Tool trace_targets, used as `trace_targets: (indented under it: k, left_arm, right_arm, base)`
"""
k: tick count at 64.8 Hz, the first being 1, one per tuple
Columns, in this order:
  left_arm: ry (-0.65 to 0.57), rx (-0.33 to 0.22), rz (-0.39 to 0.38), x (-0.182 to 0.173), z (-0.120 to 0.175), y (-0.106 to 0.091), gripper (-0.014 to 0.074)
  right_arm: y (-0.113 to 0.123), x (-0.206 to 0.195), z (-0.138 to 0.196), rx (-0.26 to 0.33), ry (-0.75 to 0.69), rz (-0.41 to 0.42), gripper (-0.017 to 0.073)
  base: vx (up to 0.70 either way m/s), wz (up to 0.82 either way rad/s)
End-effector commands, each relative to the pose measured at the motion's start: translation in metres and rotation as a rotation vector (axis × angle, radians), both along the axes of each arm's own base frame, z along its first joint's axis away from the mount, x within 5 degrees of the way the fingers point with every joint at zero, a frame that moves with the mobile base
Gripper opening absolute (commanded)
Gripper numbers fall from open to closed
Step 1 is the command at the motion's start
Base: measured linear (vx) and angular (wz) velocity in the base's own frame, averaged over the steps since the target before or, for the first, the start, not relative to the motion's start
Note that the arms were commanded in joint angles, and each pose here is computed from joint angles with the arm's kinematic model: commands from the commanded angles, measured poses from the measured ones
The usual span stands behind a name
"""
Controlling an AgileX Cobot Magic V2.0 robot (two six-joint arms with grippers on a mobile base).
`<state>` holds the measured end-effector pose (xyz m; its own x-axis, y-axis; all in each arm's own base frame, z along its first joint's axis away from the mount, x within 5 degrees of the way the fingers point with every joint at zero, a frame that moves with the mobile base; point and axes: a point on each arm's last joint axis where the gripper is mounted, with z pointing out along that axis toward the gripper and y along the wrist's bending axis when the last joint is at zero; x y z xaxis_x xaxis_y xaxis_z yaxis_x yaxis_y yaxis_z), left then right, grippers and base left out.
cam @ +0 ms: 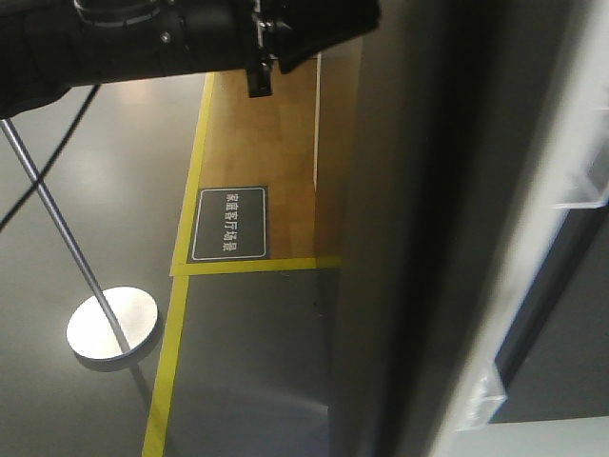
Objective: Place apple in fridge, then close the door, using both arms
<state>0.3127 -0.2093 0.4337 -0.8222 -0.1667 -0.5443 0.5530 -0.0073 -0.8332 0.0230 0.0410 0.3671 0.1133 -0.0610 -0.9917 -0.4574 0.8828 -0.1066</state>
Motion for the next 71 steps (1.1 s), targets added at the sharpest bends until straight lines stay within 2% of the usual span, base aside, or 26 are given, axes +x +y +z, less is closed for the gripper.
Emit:
trace_targets:
  k: [1, 12, 21, 33, 43, 48, 53, 59, 63, 71]
  left_arm:
    - [-0.113, -0.109, 0.035, -0.01, 0.034, 0.016, -0.0006]
    - [-0.196, -0.082, 0.148, 0.007, 0.034, 0.043, -0.0006]
    - [-0.217, -0.068, 0.25, 0.021, 0.033, 0.072, -0.0006]
    - [-0.222, -0.048, 0.415, 0.039, 0.033, 0.121, -0.0006]
    - [-0.223, -0.035, 0.532, 0.047, 0.033, 0.159, -0.0006]
    - [-0.226, -0.005, 0.599, 0.051, 0.031, 0.179, -0.0006]
    - [-0.232, 0.048, 0.651, 0.053, 0.028, 0.195, -0.0006]
    - [-0.231, 0.108, 0.694, 0.054, 0.023, 0.21, -0.0006]
    - [-0.232, 0.135, 0.72, 0.054, 0.022, 0.218, -0.0006]
    - [-0.229, 0.142, 0.765, 0.055, 0.021, 0.228, -0.0006]
  right_arm:
    - [-0.009, 0.004, 0.018, 0.096, -0.102, -0.102, -0.0003]
    - [-0.026, 0.026, 0.03, 0.185, -0.181, -0.286, -0.0003]
    - [-0.036, 0.069, 0.034, 0.191, -0.13, -0.405, -0.0003]
    - [-0.04, 0.133, 0.053, 0.171, -0.055, -0.465, -0.0003]
    - [-0.042, 0.192, 0.072, 0.178, -0.033, -0.51, -0.0003]
    - [-0.043, 0.216, 0.075, 0.175, -0.015, -0.517, -0.0003]
    - [-0.043, 0.242, 0.075, 0.17, 0.004, -0.524, -0.0003]
    - [-0.043, 0.267, 0.075, 0.168, 0.011, -0.54, -0.0003]
    - [-0.046, 0.281, 0.074, 0.188, 0.003, -0.572, -0.0003]
    - [-0.051, 0.303, 0.07, 0.239, 0.001, -0.621, -0.0003]
  base:
    - [0.0, 0.0]
    - [0.0, 0.0]
    - [0.0, 0.0]
    - [0.0, 0.0]
    - [0.0, 0.0]
    - [0.0, 0.0]
    - [0.0, 0.0]
    - [0.0, 0.0]
    - [0.0, 0.0]
    - [0.0, 0.0]
